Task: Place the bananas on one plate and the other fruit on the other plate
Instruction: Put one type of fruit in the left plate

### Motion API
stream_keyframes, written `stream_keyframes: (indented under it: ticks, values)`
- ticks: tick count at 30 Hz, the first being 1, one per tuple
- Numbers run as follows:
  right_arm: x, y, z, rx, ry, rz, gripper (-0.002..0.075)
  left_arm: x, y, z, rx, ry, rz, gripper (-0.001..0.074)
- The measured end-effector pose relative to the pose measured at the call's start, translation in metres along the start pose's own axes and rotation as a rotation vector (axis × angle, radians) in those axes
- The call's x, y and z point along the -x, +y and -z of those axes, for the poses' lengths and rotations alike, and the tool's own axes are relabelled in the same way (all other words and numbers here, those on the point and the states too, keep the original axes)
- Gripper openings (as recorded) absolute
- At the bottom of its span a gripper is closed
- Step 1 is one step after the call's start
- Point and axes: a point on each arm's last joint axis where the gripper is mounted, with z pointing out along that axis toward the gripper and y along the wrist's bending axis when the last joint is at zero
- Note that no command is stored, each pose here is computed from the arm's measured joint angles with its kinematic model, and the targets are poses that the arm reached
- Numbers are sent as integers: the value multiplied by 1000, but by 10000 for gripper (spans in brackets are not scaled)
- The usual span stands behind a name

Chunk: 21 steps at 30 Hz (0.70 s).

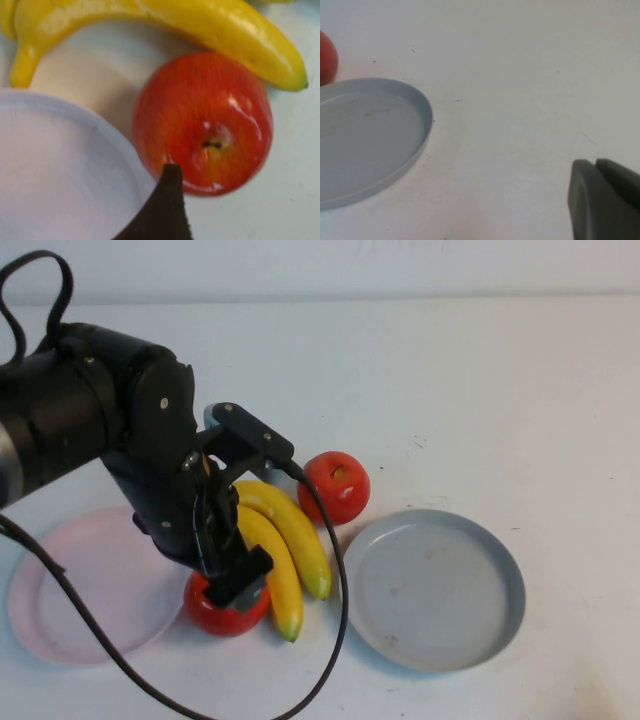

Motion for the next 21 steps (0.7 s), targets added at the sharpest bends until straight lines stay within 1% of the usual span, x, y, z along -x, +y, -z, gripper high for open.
stream_keyframes:
  ticks: [2, 3, 8, 21]
  values:
    - [0, 0, 0, 0, 0, 0, -17, 3, 1, -3, 7, -17, -26, 665]
    - [0, 0, 0, 0, 0, 0, -17, 5, 2, -4, 10, -26, -31, 667]
    - [0, 0, 0, 0, 0, 0, -17, 8, 3, -8, 19, -45, -37, 668]
    - [0, 0, 0, 0, 0, 0, -17, 14, 12, -41, 60, 47, -75, 668]
